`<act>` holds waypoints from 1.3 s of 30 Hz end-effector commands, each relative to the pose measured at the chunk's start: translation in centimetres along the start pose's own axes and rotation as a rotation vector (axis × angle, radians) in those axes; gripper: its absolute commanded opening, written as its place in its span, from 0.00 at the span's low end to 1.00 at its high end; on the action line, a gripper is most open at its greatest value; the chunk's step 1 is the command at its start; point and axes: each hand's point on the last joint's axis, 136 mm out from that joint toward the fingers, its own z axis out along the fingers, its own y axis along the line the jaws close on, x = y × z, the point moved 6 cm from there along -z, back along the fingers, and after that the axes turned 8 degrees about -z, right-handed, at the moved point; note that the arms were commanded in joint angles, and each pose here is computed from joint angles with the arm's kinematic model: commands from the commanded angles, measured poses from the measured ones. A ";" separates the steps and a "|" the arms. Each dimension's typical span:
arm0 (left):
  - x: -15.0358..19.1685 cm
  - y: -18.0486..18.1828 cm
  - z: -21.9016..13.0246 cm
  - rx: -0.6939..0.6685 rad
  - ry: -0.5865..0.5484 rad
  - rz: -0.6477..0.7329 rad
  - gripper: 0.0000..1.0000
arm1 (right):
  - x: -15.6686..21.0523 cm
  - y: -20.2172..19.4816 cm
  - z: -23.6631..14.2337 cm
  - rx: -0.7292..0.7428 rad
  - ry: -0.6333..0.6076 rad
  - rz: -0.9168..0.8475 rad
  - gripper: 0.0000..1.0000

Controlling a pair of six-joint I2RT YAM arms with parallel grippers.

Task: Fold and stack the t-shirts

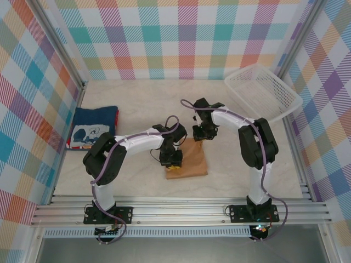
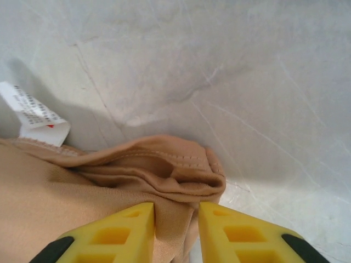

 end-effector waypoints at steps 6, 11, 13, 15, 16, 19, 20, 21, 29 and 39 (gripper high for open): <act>-1.2 2.3 -7.8 0.067 -0.197 -0.160 0.55 | 0.5 -0.3 0.3 -0.049 0.032 0.060 0.32; -3.7 4.1 -7.3 0.310 -0.201 -0.227 0.59 | -0.6 -0.2 -3.7 -0.176 -0.049 0.132 0.52; -5.1 4.4 -6.5 0.341 -0.195 -0.197 0.59 | -0.3 0.0 -5.3 -0.228 -0.065 0.157 0.58; -5.8 4.6 -5.4 0.314 -0.181 -0.141 0.58 | 0.6 0.5 -6.2 -0.308 -0.048 0.192 0.62; -5.9 4.8 -4.8 0.304 -0.174 -0.129 0.58 | 1.2 0.9 -6.4 -0.352 -0.034 0.213 0.63; -5.7 5.3 -3.8 0.312 -0.173 -0.109 0.58 | 2.9 1.9 -7.0 -0.442 -0.029 0.260 0.63; -5.6 5.6 -3.6 0.314 -0.179 -0.110 0.58 | 3.4 2.1 -6.9 -0.437 -0.018 0.264 0.60; -5.6 5.8 -3.2 0.322 -0.178 -0.114 0.59 | 3.8 2.1 -6.7 -0.431 -0.008 0.272 0.57; -5.5 7.0 -0.6 0.264 -0.137 -0.111 0.60 | 4.4 3.3 -3.6 -0.468 0.052 0.352 0.33; -5.2 6.8 2.1 0.200 -0.097 -0.075 0.60 | 6.0 1.1 2.9 -0.276 0.255 0.434 0.20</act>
